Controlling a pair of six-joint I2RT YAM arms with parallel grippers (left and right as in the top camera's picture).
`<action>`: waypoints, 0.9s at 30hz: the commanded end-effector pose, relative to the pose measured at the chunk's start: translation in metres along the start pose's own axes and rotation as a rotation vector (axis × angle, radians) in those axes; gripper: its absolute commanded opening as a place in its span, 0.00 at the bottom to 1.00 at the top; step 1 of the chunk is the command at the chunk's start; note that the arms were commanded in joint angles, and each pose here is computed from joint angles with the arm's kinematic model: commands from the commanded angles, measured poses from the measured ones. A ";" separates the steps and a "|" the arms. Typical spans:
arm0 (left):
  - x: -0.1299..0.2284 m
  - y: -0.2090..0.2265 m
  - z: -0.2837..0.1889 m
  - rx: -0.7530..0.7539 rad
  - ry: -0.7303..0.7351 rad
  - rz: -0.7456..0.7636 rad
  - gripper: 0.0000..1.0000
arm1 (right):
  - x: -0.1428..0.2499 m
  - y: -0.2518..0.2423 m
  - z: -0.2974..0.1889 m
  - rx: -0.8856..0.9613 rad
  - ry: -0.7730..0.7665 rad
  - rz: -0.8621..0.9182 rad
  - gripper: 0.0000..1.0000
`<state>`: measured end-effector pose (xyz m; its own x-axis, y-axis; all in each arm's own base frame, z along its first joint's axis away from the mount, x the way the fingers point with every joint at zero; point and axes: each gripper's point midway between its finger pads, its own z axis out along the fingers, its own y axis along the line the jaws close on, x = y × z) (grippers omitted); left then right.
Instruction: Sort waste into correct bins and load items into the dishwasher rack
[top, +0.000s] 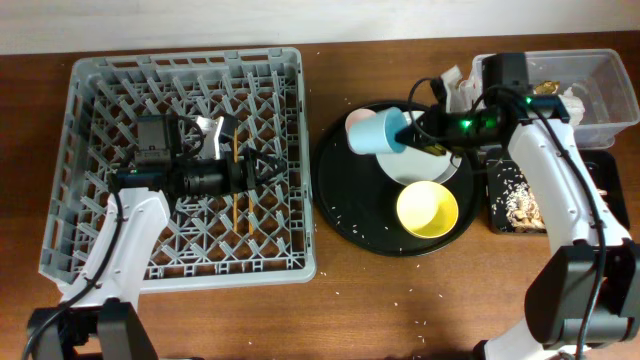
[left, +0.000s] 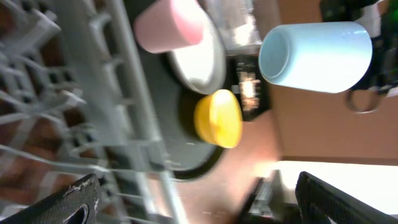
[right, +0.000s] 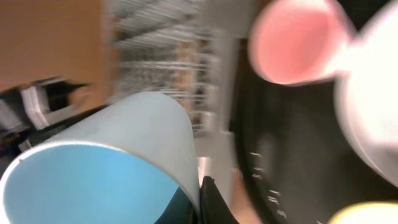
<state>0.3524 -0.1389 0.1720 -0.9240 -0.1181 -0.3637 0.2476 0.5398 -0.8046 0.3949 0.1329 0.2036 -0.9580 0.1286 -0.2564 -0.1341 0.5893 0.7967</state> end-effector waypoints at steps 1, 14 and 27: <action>-0.011 -0.054 -0.009 0.301 0.032 -0.133 0.99 | 0.011 0.059 0.008 -0.267 0.062 -0.104 0.04; -0.016 -0.091 -0.011 0.449 0.094 -0.141 0.86 | 0.022 0.123 0.107 -0.338 0.131 -0.208 0.04; -0.023 -0.095 -0.021 0.480 0.095 -0.155 0.89 | 0.053 0.127 0.119 -0.358 0.225 -0.223 0.04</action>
<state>0.3463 -0.1715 0.2591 -0.9799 -0.0996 -0.1727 0.1629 0.0996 -0.9816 0.3637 0.3046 0.2338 -0.9245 -0.1436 -0.3530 -0.3796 0.2641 0.8867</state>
